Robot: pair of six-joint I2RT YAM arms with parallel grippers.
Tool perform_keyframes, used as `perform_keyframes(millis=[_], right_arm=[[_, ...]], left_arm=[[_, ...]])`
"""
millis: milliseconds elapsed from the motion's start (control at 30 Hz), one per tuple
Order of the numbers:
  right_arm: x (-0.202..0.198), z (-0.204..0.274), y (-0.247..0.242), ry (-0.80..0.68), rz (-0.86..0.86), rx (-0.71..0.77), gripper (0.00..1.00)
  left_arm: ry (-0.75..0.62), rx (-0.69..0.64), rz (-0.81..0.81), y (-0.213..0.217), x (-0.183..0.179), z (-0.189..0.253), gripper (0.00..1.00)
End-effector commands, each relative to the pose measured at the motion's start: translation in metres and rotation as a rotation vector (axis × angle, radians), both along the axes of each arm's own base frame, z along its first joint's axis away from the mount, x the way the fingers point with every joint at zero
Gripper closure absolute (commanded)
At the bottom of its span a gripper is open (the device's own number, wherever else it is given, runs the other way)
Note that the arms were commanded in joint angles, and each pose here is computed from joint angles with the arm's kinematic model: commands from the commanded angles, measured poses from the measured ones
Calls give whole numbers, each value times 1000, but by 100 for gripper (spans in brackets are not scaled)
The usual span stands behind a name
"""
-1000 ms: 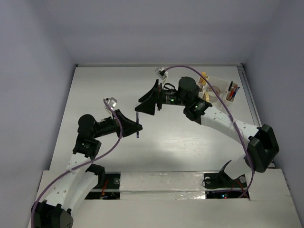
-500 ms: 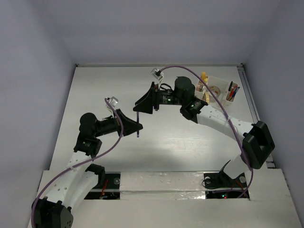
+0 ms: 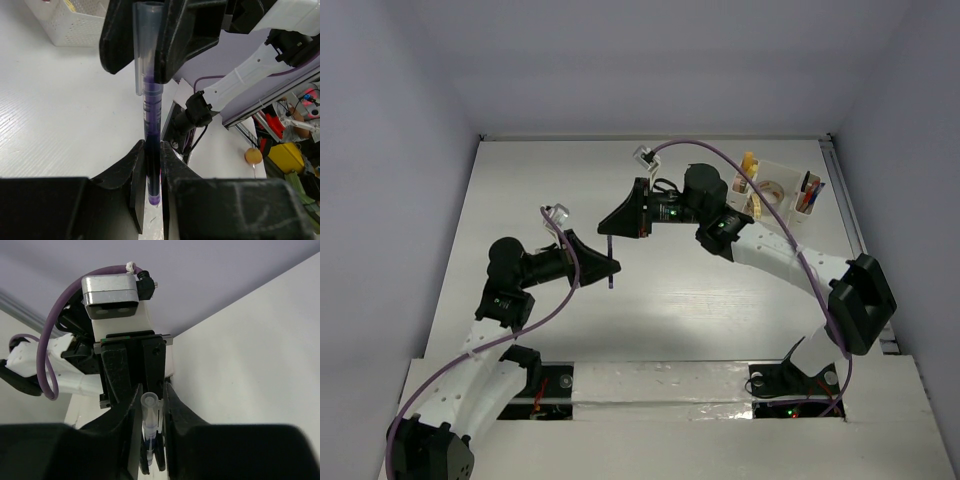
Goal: Sort the stationery into containers
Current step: Close the pen cap on the pen.
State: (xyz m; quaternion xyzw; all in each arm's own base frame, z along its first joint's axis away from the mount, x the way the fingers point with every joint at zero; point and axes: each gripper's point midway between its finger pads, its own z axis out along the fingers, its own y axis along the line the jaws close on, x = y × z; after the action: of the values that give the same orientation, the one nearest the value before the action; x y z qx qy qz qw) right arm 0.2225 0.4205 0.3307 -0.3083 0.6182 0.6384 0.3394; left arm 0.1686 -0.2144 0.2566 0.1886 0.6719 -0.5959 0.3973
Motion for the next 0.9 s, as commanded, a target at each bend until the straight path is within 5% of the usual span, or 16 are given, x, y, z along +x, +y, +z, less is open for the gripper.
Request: perform_keyframes(millis=[0, 100, 867], right_arm=[[-7, 27, 4, -70, 25, 68, 86], [-10, 21, 5, -65, 20, 60, 100], [-63, -79, -8, 81, 1, -63, 100]], left_arm=[[-68, -11, -3, -1, 1, 14, 100], [-83, -17, 6, -1, 3, 20, 100], [-273, -51, 89, -1, 31, 120, 100]])
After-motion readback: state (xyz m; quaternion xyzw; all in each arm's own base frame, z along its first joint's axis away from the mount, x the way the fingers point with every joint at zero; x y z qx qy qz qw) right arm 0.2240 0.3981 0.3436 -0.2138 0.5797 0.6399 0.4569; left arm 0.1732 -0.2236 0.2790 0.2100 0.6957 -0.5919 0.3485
